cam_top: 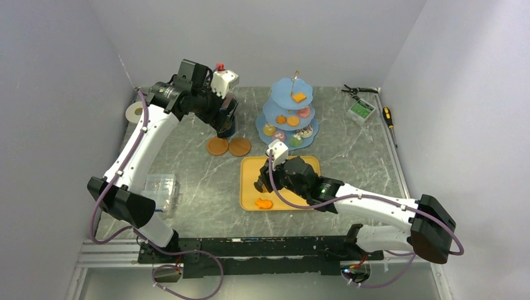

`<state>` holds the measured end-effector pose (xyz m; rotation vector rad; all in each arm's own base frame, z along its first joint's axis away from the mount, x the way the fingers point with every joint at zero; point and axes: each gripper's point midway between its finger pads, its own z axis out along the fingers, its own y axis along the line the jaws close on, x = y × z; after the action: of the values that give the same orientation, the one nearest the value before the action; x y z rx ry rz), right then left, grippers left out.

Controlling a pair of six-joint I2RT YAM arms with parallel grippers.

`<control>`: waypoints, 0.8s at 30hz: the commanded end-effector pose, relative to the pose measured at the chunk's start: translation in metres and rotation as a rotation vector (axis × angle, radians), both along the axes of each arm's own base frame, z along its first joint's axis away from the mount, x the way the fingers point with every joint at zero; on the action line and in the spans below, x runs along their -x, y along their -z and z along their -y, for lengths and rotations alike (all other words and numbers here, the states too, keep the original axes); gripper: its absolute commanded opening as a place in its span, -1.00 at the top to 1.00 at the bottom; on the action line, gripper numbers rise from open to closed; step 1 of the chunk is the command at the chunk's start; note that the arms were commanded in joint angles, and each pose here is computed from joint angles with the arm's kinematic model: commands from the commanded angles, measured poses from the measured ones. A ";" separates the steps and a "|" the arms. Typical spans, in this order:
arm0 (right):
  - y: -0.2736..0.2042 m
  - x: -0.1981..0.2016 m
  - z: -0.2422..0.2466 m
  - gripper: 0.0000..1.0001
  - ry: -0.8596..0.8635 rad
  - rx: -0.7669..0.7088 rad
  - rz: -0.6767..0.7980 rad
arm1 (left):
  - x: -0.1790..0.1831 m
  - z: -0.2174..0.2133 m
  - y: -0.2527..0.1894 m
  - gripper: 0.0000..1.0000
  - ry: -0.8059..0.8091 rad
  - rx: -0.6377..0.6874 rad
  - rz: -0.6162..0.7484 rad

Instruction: Serve the afternoon tea

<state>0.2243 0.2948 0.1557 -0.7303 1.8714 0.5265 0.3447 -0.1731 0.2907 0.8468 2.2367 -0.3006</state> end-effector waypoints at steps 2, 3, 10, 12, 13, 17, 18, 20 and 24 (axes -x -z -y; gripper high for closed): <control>-0.011 -0.005 -0.008 -0.15 0.012 -0.065 0.033 | 0.002 0.004 -0.015 -0.87 0.012 0.036 0.021; -0.009 -0.006 -0.008 -0.15 0.013 -0.061 0.032 | 0.002 0.004 -0.015 -0.87 0.011 0.037 0.023; 0.003 -0.007 -0.009 -0.16 0.014 -0.037 0.020 | 0.001 0.004 -0.018 -0.87 0.009 0.041 0.027; 0.006 -0.006 -0.011 -0.16 0.006 -0.037 0.013 | 0.002 0.004 -0.018 -0.87 0.009 0.040 0.025; 0.008 -0.005 -0.012 -0.16 0.004 -0.036 0.009 | 0.001 0.004 -0.017 -0.87 0.008 0.040 0.025; 0.015 -0.005 -0.012 -0.15 0.004 -0.025 -0.003 | 0.001 0.004 -0.018 -0.87 0.006 0.040 0.026; 0.017 -0.004 -0.012 -0.15 0.003 -0.021 -0.006 | 0.001 0.004 -0.018 -0.87 0.005 0.041 0.026; 0.020 -0.004 -0.011 -0.14 0.004 -0.014 -0.009 | 0.001 0.004 -0.017 -0.87 0.005 0.040 0.028; 0.022 -0.003 -0.011 -0.08 -0.002 -0.002 -0.013 | 0.001 0.004 -0.018 -0.87 0.005 0.039 0.031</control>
<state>0.2274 0.2999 0.1283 -0.7480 1.9028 0.5076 0.3444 -0.1736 0.2940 0.8463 2.2303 -0.3043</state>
